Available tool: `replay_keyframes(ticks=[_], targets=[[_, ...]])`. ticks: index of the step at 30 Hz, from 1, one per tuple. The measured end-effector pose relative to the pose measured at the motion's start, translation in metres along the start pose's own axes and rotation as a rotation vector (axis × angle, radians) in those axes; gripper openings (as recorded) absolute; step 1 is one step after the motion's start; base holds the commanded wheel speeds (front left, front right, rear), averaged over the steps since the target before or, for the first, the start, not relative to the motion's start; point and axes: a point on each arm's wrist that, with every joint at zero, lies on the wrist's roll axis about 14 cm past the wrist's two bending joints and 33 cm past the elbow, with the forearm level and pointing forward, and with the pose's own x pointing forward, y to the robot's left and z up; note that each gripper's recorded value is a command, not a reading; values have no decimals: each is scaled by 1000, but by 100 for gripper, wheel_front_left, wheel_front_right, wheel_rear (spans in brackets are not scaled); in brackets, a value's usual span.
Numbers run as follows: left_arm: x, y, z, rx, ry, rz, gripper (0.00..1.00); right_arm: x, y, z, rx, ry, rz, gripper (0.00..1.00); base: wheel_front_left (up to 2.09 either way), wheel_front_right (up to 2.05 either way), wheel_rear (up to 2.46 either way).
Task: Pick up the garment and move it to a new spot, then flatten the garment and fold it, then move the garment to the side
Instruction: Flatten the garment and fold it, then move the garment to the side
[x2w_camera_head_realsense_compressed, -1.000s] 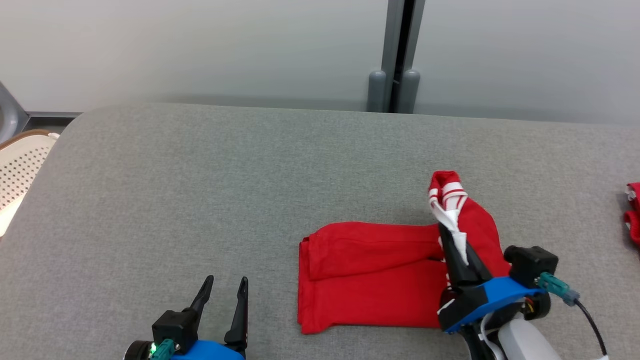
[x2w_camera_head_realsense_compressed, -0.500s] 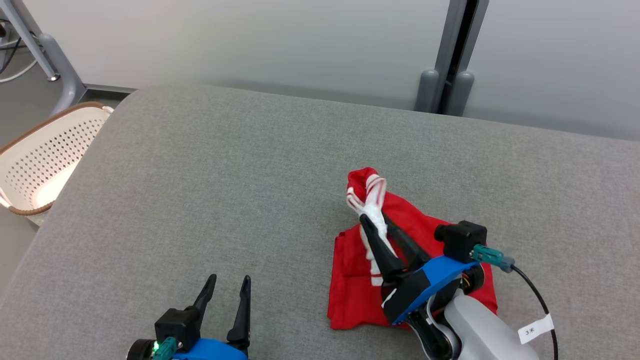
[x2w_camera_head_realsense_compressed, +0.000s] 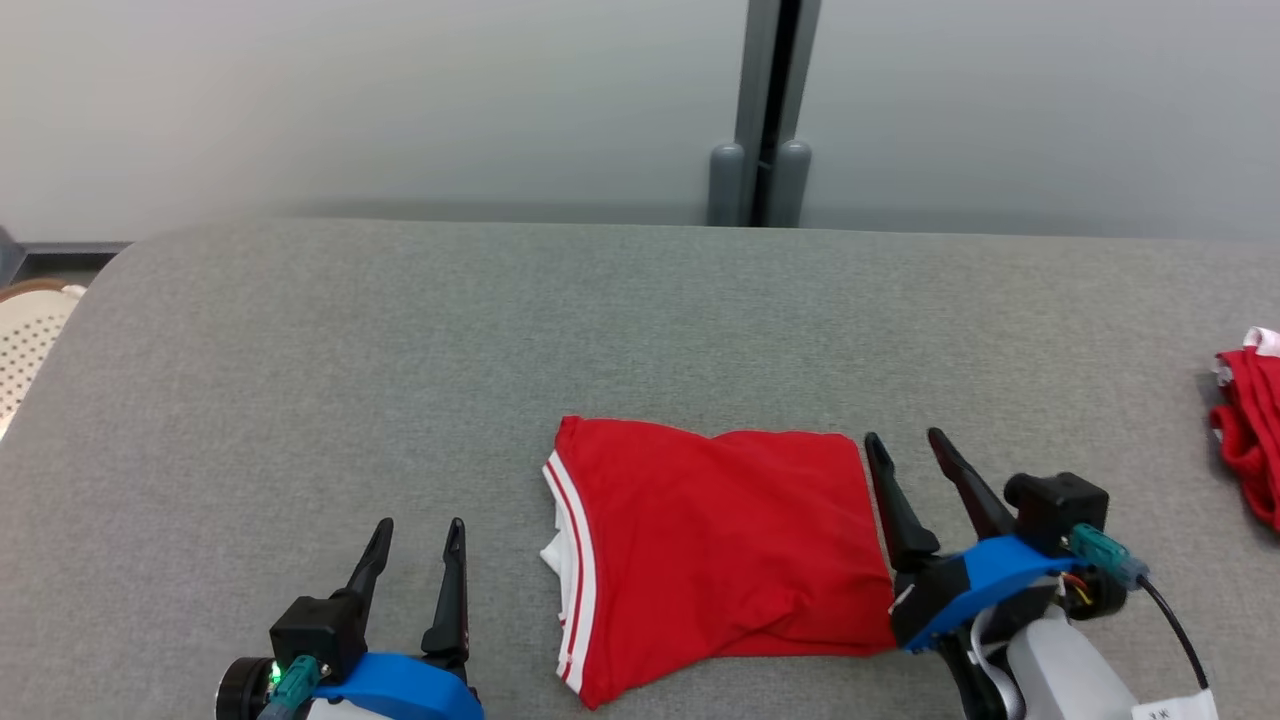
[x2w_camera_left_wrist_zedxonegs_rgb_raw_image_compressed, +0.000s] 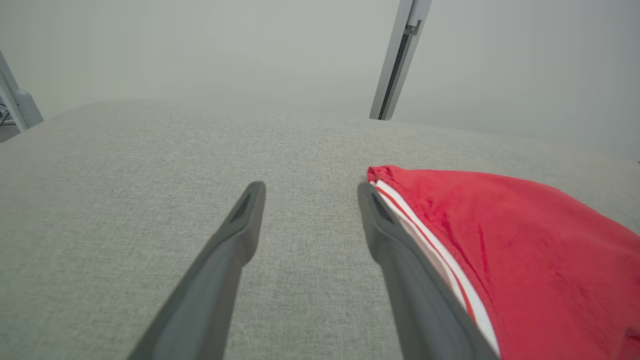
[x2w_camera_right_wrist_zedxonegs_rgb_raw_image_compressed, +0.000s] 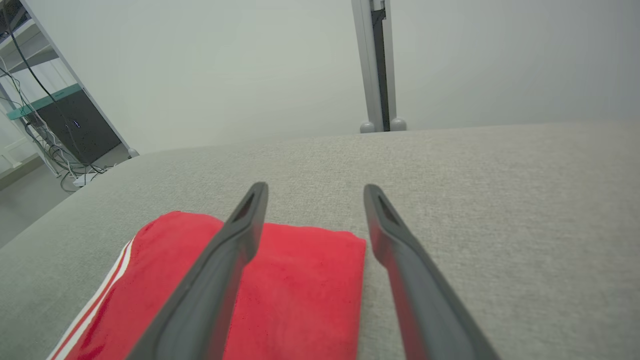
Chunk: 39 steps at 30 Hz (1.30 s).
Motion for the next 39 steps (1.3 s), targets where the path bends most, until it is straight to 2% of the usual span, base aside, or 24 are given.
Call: replay_keyframes(ticks=[4,8,16,24,31,39], targets=[[8,-10,6,14,-14,-33,100,-28,-41,-2,-58,0,-121,100,0,0,0],[10,-17,10,27,-26,-50,100,-52,-60,-9,-82,17,-188,100,0,0,0],[-3,-26,-1,22,-4,-64,100,-83,-69,-31,-77,70,-233,100,0,0,0],[-3,-26,-3,16,4,-63,100,-69,-56,-42,-83,111,-183,100,0,0,0],[-2,-19,-10,5,28,-46,100,-12,-30,-29,-124,118,-66,100,0,0,0],[-14,0,-19,-10,52,18,100,-13,-17,-101,-168,447,-5,100,0,0,0]])
